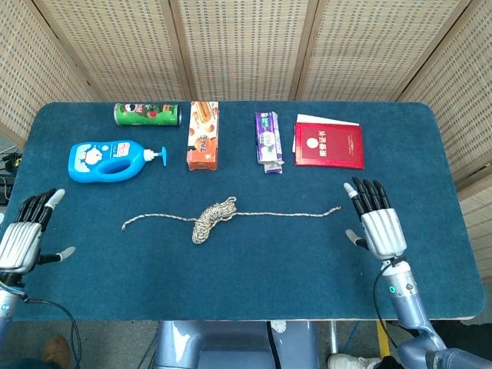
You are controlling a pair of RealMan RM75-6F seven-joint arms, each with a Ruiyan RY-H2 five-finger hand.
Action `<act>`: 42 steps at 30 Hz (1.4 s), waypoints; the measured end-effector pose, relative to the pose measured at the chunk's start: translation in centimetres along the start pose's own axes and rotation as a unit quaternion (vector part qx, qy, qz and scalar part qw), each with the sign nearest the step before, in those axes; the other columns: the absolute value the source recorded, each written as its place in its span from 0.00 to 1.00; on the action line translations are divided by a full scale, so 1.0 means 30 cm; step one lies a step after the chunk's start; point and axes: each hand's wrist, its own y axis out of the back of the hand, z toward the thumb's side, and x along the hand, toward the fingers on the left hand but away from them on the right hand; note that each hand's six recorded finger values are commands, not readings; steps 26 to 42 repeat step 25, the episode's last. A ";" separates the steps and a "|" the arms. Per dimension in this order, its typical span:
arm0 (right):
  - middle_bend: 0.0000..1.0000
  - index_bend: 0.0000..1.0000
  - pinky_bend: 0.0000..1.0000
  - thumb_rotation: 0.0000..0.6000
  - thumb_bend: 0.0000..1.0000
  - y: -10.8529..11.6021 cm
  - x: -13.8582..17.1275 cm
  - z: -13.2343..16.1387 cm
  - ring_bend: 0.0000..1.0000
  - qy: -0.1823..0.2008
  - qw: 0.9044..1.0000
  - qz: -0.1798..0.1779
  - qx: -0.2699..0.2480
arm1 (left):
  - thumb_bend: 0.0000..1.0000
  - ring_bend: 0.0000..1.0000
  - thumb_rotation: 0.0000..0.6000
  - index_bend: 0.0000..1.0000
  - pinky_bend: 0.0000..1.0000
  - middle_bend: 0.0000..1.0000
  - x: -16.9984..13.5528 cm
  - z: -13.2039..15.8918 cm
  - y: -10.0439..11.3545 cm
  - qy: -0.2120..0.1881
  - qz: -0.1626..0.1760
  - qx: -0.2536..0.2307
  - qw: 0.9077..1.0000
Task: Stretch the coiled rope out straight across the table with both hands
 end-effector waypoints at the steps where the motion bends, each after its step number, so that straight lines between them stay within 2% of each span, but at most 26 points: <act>1: 0.00 0.01 0.00 1.00 0.05 0.003 0.017 -0.008 0.00 0.006 1.000 0.000 0.006 | 0.00 0.00 1.00 0.00 0.00 0.00 -0.025 -0.013 -0.009 0.006 0.001 -0.007 1.000; 5: 0.00 0.01 0.00 1.00 0.03 0.015 0.091 -0.059 0.00 0.013 0.999 -0.003 0.039 | 0.00 0.00 1.00 0.00 0.00 0.00 -0.084 -0.042 -0.023 0.016 0.007 -0.011 1.000; 11: 0.00 0.01 0.00 1.00 0.00 0.014 0.197 -0.101 0.00 -0.009 1.000 0.017 0.005 | 0.00 0.00 1.00 0.00 0.00 0.00 -0.164 -0.068 -0.042 0.026 0.022 -0.026 0.999; 17: 0.00 0.01 0.00 1.00 0.00 0.014 0.246 -0.096 0.00 -0.033 0.998 0.053 -0.008 | 0.00 0.00 1.00 0.00 0.00 0.00 -0.185 -0.061 -0.052 0.024 0.024 -0.018 0.999; 21: 0.00 0.01 0.00 1.00 0.00 0.031 0.269 -0.088 0.00 -0.052 0.996 0.075 -0.001 | 0.00 0.00 1.00 0.00 0.00 0.00 -0.198 -0.057 -0.051 0.027 0.022 -0.005 0.999; 25: 0.00 0.01 0.00 1.00 0.00 0.065 0.294 -0.092 0.00 -0.068 0.994 0.080 0.011 | 0.00 0.00 1.00 0.00 0.00 0.00 -0.219 -0.053 -0.046 0.034 0.021 0.003 0.999; 42: 0.00 0.01 0.00 1.00 0.00 0.065 0.294 -0.092 0.00 -0.068 0.994 0.080 0.011 | 0.00 0.00 1.00 0.00 0.00 0.00 -0.219 -0.053 -0.046 0.034 0.021 0.003 0.999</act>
